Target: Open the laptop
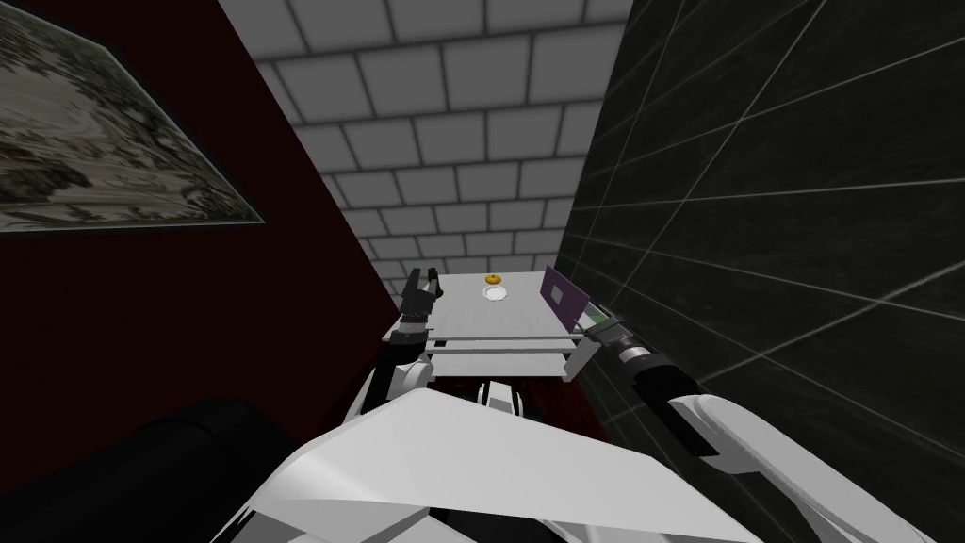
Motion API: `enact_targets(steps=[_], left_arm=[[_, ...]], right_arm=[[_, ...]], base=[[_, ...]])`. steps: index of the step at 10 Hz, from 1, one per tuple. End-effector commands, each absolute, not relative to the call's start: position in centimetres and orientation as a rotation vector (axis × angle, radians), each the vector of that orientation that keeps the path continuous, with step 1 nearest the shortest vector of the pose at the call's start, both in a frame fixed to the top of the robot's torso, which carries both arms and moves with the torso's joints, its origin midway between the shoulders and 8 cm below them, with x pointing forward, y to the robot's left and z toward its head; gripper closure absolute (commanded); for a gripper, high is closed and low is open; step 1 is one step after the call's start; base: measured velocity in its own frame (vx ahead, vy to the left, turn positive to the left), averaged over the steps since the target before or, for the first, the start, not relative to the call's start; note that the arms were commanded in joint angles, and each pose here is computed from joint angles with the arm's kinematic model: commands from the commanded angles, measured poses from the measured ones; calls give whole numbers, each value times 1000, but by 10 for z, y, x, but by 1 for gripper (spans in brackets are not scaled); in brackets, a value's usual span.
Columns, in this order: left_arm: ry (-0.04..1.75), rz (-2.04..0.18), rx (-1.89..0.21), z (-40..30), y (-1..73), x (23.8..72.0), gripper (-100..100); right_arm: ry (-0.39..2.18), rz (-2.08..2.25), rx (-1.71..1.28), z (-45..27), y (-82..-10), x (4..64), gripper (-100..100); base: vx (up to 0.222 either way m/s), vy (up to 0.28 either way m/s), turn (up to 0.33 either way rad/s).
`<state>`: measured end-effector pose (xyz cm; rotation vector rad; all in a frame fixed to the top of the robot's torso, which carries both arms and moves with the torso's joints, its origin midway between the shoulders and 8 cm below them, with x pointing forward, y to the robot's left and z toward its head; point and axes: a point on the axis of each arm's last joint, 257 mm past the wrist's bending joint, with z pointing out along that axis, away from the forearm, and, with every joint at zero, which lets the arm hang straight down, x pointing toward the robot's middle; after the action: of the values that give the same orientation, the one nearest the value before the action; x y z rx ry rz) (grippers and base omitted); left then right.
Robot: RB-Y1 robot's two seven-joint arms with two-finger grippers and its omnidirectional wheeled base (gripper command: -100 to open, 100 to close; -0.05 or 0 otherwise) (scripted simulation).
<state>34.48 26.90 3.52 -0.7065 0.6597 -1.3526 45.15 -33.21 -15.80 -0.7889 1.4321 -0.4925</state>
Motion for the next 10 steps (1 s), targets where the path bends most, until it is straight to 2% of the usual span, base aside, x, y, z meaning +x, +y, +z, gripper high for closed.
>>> enact_targets(steps=[1,6,9,10], left_arm=[[660,-1353,-707,35,269,345,0],[660,-1353,-706,35,269,345,0],[660,-1353,-706,35,269,345,0],[660,-1353,-706,35,269,345,0]], right_arm=[[1389,-669,-918,-155,-354,458,-100],[1300,-903,-1087,-143,-382,466,-100],[1297,-909,-1092,-143,-383,466,-100],[1297,-908,-1092,-143,-383,466,100]], base=[[59,41,75],[47,26,56],[13,9,12],[0,0,0]])
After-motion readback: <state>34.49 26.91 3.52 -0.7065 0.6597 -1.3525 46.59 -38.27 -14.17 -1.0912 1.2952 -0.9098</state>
